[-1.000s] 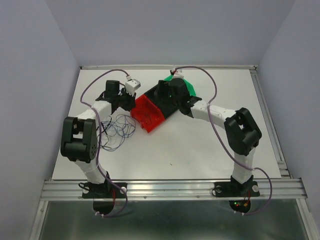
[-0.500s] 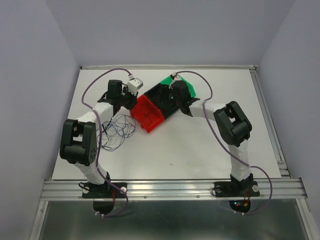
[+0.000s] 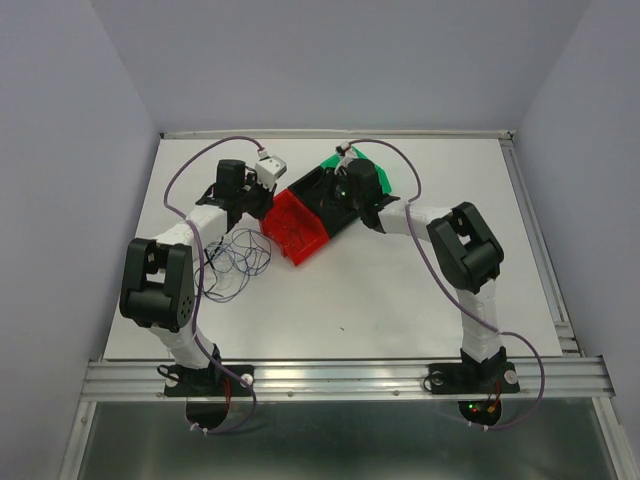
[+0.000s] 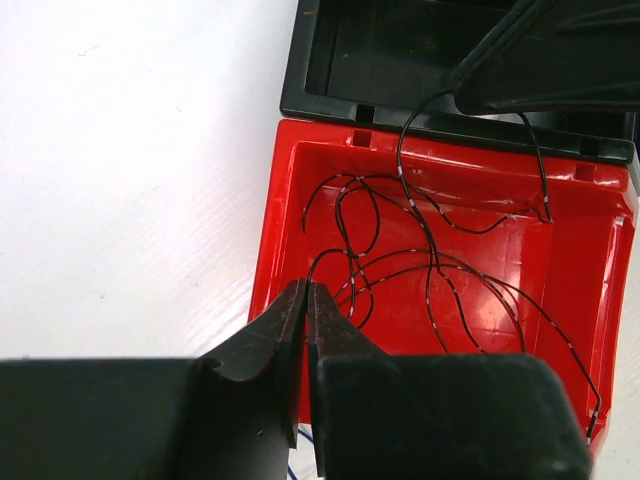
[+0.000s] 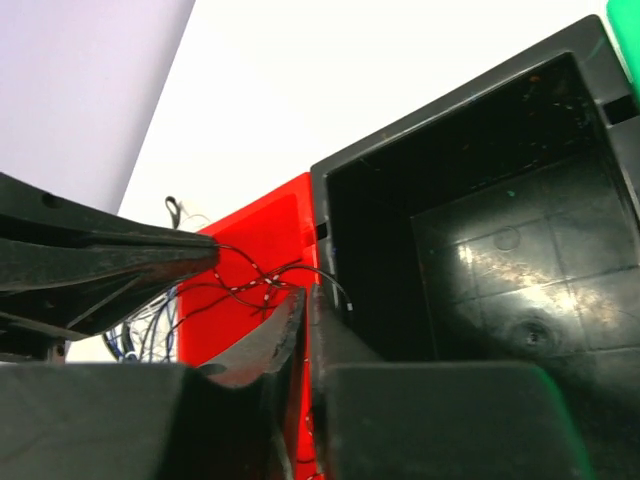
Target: Untangle the cables
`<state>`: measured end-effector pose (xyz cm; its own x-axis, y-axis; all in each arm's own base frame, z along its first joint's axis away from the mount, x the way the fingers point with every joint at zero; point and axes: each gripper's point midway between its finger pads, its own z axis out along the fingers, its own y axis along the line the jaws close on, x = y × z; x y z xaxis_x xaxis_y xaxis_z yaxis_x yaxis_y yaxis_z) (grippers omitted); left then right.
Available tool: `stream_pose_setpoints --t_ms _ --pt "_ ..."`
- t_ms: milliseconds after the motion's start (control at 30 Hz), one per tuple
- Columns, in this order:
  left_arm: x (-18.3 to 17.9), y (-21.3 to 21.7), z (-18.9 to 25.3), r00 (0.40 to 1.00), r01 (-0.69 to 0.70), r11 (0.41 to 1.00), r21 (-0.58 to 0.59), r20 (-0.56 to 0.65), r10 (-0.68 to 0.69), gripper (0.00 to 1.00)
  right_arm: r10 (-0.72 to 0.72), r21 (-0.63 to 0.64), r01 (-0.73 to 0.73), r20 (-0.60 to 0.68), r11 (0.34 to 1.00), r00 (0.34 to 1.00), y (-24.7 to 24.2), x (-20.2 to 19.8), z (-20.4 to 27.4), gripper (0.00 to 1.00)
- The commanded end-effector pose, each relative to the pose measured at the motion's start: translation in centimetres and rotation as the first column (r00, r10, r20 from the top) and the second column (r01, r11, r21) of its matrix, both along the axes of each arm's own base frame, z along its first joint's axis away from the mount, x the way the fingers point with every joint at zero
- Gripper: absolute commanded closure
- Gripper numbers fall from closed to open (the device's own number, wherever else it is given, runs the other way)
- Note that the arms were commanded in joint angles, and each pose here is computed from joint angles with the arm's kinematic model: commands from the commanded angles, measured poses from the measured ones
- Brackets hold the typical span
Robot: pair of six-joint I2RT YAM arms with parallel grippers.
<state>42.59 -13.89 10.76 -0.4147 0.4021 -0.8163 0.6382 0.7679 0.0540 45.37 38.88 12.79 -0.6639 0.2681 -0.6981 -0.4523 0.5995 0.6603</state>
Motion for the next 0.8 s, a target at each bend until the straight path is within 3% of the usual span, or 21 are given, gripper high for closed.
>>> stream_pose_setpoints --t_ms 0,133,267,333,467,567,633,767 --pt "0.4 -0.3 1.2 0.999 0.01 1.0 -0.002 0.052 -0.01 0.85 0.052 0.066 -0.059 0.096 0.996 0.994 0.7 -0.7 4.0 0.95" --pt "0.5 -0.3 1.2 0.998 0.008 1.0 -0.001 0.054 -0.008 0.85 0.083 0.064 -0.09 0.107 0.994 0.991 0.8 -1.6 4.3 1.0" --pt "0.6 -0.4 1.3 0.998 0.008 1.0 0.002 0.058 -0.008 0.8 0.064 0.024 -0.067 0.116 0.997 0.991 0.6 -1.8 3.5 0.94" --pt "0.7 -0.5 1.6 0.998 0.003 1.0 0.003 0.066 -0.003 0.72 0.058 -0.003 -0.058 0.136 0.998 0.989 1.0 -2.2 3.5 0.94" --pt "1.1 -0.5 4.8 0.991 -0.002 1.0 -0.014 0.133 0.003 0.43 0.039 -0.064 -0.029 0.154 0.998 0.987 1.3 -3.0 3.1 0.91" --pt "0.8 -0.2 7.6 0.982 -0.016 1.0 -0.017 0.19 0.019 0.34 0.03 -0.073 -0.018 0.172 0.997 0.985 1.0 -3.4 3.9 0.9" --pt "0.2 0.0 9.4 0.974 -0.014 1.0 -0.018 0.226 0.018 0.34 0.037 -0.097 -0.021 0.171 0.995 0.985 0.8 -4.3 3.5 0.89" --pt "-1.6 0.7 12.4 0.961 -0.013 1.0 -0.011 0.275 0.016 0.3 0.105 -0.163 -0.07 0.212 0.984 0.972 1.4 -6.9 3.6 0.78"
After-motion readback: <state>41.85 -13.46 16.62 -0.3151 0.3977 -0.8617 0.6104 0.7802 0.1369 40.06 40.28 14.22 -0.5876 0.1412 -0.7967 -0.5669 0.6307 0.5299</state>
